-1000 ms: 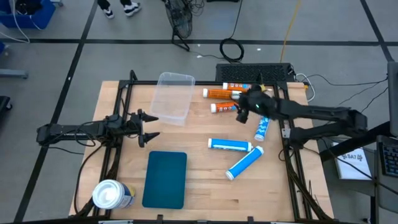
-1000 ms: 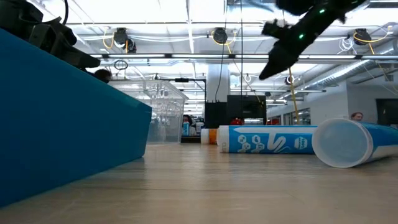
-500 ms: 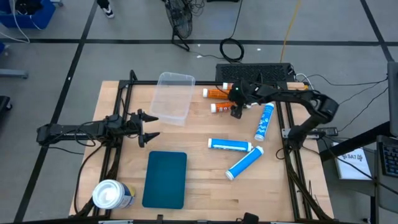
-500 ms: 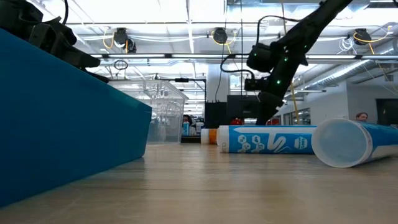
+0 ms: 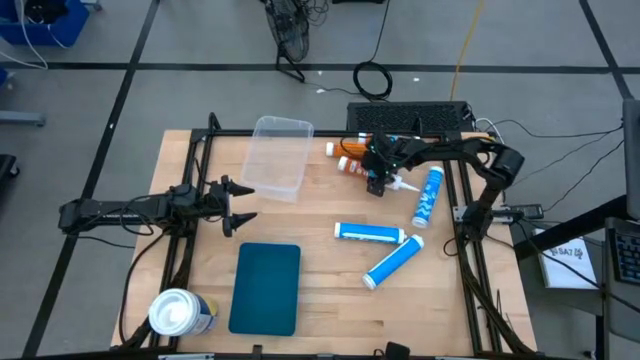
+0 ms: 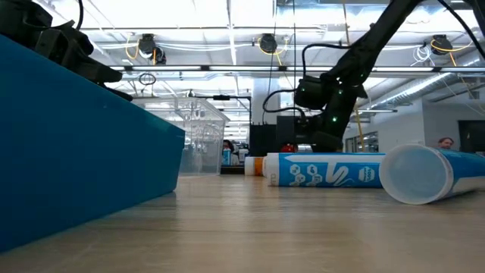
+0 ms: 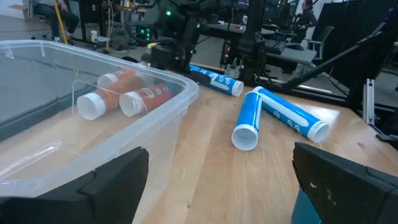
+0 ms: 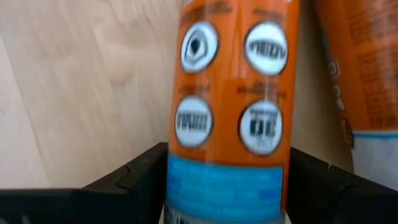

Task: Pick & place silicon tubes, Sealant and Lysol wipes
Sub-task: Put the bottom orange sealant into the blue bin

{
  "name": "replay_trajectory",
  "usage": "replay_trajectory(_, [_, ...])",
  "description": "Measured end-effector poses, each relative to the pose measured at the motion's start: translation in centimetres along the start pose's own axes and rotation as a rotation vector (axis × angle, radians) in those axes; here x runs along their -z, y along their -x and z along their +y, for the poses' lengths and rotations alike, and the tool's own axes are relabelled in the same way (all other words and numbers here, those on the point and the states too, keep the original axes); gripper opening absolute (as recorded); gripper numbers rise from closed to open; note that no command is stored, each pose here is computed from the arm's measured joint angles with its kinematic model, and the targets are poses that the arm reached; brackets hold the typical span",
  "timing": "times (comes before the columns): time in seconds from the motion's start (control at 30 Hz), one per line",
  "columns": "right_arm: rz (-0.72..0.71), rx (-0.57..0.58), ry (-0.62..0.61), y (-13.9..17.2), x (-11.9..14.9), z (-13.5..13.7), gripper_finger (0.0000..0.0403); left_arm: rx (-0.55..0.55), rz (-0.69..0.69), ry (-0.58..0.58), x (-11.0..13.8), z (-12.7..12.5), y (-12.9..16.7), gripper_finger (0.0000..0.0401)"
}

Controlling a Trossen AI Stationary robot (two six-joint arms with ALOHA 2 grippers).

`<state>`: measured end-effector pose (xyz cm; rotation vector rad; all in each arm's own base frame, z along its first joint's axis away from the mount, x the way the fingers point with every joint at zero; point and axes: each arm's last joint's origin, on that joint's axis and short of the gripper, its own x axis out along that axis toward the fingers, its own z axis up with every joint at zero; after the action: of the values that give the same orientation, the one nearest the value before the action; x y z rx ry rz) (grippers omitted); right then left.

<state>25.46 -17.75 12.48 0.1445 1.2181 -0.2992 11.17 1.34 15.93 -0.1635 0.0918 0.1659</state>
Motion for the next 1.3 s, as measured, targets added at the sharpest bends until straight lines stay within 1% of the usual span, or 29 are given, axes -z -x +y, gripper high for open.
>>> replay_trajectory(0.07, [-0.003,-0.003,-0.011,0.1,0.0,0.0,0.0227,0.000,0.000,0.000,0.0,0.0,0.0,0.0392])
replay_trajectory(0.13, [-0.014,0.003,0.002,0.5,-0.1,0.3,0.0198,0.000,0.000,0.000,0.0,0.0,0.0,0.0392])
replay_trajectory(0.27, [-0.038,0.003,0.050,1.7,-0.4,1.4,0.0193,0.000,0.000,0.000,0.0,0.0,0.0,0.0392])
replay_trajectory(0.33, [-0.075,0.005,0.075,2.8,-0.8,2.1,0.0193,0.000,0.000,0.000,0.0,0.0,0.0,0.0392])
replay_trajectory(0.43, [-0.194,0.016,0.131,5.2,-1.8,3.5,0.0193,0.000,0.000,0.000,0.0,0.0,0.0,0.0392])
replay_trajectory(0.57, [-0.373,0.021,0.199,9.3,-2.6,5.8,0.0193,0.000,0.000,0.000,0.0,0.0,0.0,0.0392])
replay_trajectory(0.67, [-0.535,0.012,0.225,12.5,-2.8,7.4,0.0193,0.007,0.007,0.016,0.0,0.0,0.0,0.0392])
replay_trajectory(0.77, [-0.697,-0.005,0.273,14.5,-2.7,9.1,0.0193,0.010,-0.001,0.045,-0.1,0.0,0.0,0.0392])
replay_trajectory(0.9, [-0.835,-0.031,0.334,14.8,-2.1,10.9,0.0193,0.005,-0.002,0.047,-0.1,0.0,0.0,0.0392])
replay_trajectory(1.03, [-0.931,-0.049,0.358,13.6,-1.6,12.3,0.0193,0.003,-0.003,0.046,-0.1,0.0,0.0,0.0392])
replay_trajectory(1.13, [-1.032,-0.065,0.362,12.9,-1.2,13.1,0.0193,0.003,-0.008,0.045,-0.2,0.0,0.0,0.0392])
replay_trajectory(1.2, [-1.106,-0.074,0.353,12.9,-1.1,13.4,0.0193,-0.003,-0.038,0.006,-0.4,0.0,0.0,0.0392])
replay_trajectory(1.3, [-1.160,-0.076,0.348,12.8,-0.7,13.5,0.0193,-0.032,-0.141,-0.070,-1.4,-0.1,0.1,0.0392])
